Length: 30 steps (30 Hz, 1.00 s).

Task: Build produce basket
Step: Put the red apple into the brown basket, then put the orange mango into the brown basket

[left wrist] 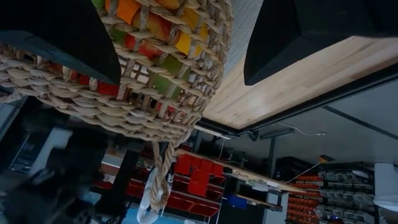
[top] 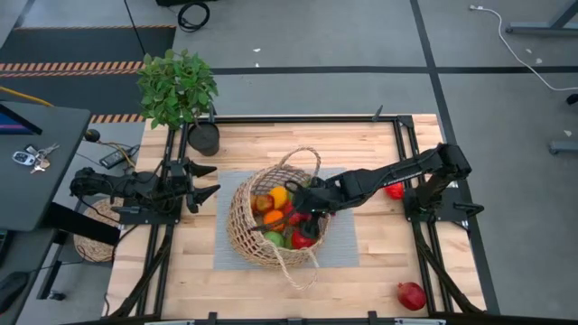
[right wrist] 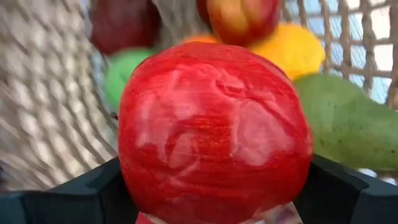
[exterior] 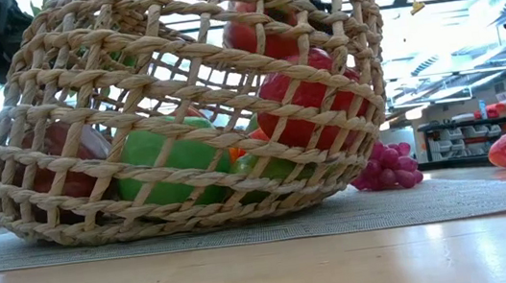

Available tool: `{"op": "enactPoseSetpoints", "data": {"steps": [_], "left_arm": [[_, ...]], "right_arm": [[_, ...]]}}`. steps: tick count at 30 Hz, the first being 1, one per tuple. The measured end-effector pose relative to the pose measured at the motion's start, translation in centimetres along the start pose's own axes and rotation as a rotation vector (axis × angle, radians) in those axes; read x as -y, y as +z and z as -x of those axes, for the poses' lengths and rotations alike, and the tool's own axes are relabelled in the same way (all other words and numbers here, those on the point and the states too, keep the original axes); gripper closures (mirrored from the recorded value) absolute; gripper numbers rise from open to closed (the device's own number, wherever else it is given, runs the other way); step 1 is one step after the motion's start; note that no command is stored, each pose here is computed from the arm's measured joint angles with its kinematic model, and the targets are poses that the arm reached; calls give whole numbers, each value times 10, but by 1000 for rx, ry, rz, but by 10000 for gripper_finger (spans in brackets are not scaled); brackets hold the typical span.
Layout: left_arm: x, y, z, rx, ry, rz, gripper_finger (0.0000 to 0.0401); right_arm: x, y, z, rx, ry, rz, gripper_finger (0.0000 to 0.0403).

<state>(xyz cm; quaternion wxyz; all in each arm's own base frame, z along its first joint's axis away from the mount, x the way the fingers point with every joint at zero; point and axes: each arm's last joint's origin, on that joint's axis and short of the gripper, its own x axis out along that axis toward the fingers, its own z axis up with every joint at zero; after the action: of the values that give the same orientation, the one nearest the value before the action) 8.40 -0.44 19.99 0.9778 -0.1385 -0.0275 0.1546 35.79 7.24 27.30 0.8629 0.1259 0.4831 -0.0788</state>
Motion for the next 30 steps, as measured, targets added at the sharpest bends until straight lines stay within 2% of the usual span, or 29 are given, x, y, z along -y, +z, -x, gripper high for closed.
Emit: {"op": "enactPoseSetpoints", "data": {"steps": [4,7,13,15,18,23,27,30], "left_arm": [[0,0,0,1,0,1,53],[0,0,0,0,0,0,53],[0,0,0,1,0,0,53],[0,0,0,1,0,0,53],[0,0,0,1,0,0,53],[0,0,0,1,0,0,53],[0,0,0,1,0,0,53],[0,0,0,0,0,0,53]], "right_arm": [[3,-4,-4,-58,-30,72,64],[8,-3,-5,-66,-36,60,57],[14,0,-6,-83,-7,40,11],[16,1,-3,-95,-6,15,7],[16,8,13,-98,-32,-12,15],[3,18,61,27,-92,46,18],[1,6,91,67,-152,99,18],[9,-11,103,25,-220,59,19]]}}
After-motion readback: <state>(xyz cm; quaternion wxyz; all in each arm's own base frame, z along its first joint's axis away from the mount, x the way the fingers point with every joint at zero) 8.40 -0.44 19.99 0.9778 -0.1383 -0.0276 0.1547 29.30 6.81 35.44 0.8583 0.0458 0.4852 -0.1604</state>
